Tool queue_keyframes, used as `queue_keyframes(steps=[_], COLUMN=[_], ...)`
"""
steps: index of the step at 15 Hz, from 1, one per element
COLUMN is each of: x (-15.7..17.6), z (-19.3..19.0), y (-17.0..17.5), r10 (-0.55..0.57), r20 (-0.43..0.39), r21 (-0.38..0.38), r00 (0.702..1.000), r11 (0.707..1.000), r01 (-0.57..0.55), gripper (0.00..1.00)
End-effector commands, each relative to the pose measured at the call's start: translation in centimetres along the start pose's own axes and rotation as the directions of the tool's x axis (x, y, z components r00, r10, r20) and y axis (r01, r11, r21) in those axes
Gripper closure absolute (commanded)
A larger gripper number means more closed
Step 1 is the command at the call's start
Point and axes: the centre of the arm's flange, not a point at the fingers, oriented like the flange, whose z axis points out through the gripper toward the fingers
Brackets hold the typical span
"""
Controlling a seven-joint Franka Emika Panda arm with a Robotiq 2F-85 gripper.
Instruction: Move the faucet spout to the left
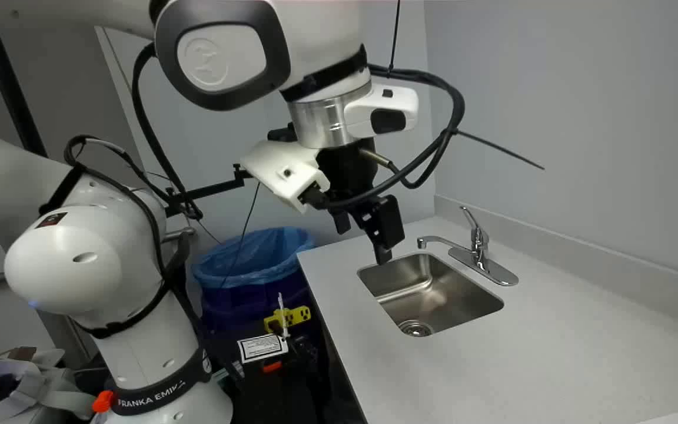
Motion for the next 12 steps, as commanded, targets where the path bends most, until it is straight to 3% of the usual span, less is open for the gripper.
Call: queue_keyframes(steps=[1,12], x=[0.08,0.10], z=[-0.14,0.18], y=[0.06,0.12], r10=[0.001,0.002], r20=[0.000,0.010], r21=[-0.001,0.001], r00=[1.000,1.000], r11=[1.000,1.000], r01=[-0.001,-0.002], gripper=[0.00,0.00])
